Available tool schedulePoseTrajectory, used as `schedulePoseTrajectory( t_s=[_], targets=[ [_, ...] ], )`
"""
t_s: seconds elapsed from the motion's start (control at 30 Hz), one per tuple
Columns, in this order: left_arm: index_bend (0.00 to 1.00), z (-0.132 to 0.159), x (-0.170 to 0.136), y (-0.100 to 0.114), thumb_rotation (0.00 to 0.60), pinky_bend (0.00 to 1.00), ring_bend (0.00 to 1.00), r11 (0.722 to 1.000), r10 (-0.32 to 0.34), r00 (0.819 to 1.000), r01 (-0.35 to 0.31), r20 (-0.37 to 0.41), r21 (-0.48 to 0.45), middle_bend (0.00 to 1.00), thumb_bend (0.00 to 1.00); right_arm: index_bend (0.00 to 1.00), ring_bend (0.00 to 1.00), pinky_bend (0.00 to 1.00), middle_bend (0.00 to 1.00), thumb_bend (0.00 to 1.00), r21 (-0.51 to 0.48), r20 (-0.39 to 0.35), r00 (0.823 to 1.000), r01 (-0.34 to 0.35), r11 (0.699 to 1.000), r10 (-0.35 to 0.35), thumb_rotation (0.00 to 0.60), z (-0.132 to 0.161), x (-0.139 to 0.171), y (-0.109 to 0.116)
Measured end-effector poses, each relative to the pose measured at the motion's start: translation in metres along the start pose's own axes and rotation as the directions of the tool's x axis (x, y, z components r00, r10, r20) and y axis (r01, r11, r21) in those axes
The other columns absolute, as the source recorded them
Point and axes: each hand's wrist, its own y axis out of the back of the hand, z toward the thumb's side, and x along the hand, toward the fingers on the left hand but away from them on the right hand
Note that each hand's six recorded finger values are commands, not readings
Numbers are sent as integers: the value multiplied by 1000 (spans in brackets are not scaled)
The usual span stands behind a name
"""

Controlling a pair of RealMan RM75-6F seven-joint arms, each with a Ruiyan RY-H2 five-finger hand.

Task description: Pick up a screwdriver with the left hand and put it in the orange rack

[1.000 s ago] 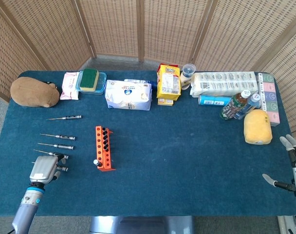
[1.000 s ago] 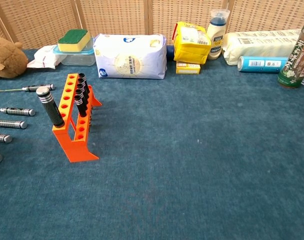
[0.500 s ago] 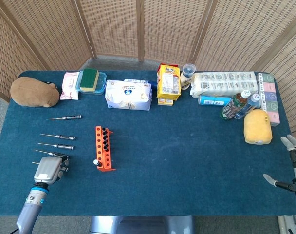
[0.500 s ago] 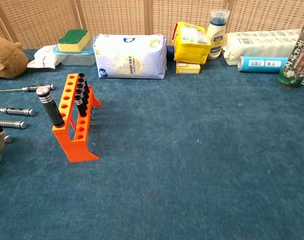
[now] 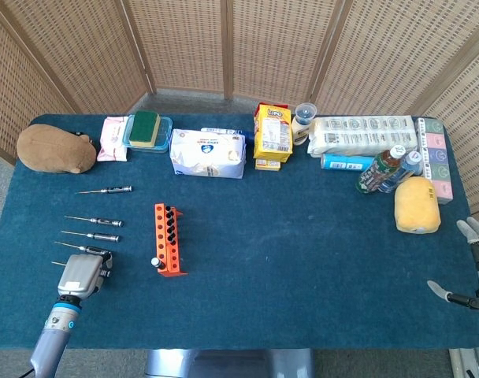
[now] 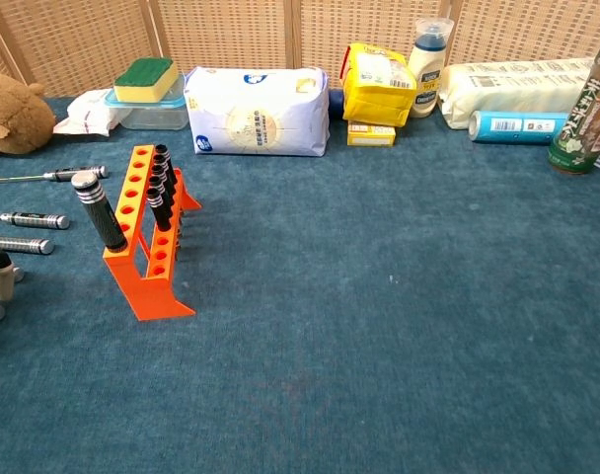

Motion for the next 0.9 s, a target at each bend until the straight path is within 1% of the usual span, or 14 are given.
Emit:
schedulePoseTrajectory(
  t_s=[0.13, 0.23, 0.53, 0.77, 0.9],
  targets=[
    [479, 2, 0, -1, 600, 985, 912, 1000, -1, 1000, 1, 2, 6, 996, 343, 36, 17, 0, 18, 14, 0, -1, 1000, -2, 1000, 2, 600, 0, 0, 0],
    [525, 4, 1, -1, 600, 984, 912, 1000, 0, 1000, 0, 6, 9, 997, 360, 36, 17, 0, 18, 14, 0, -2, 1000, -4, 1000, 4, 600, 1, 0, -1],
    [568, 6, 1, 0, 600, 985, 912, 1000, 4, 1000, -4, 3, 20, 997, 379, 36, 17, 0, 18, 14, -1, -2, 1000, -6, 1000, 6, 600, 1, 0, -1],
    [569, 4, -1, 0, 600, 985, 912, 1000, 2, 1000, -2, -3, 18, 997, 379, 36, 17, 0, 18, 14, -4, -3, 1000, -6, 1000, 6, 600, 1, 1, -1],
    [569, 4, -6, 8, 600, 985, 912, 1000, 13, 1000, -13, 1, -5, 997, 380, 35, 17, 0, 18, 13, -3, -3, 1000, -8, 1000, 8, 600, 1, 0, -1]
  ],
)
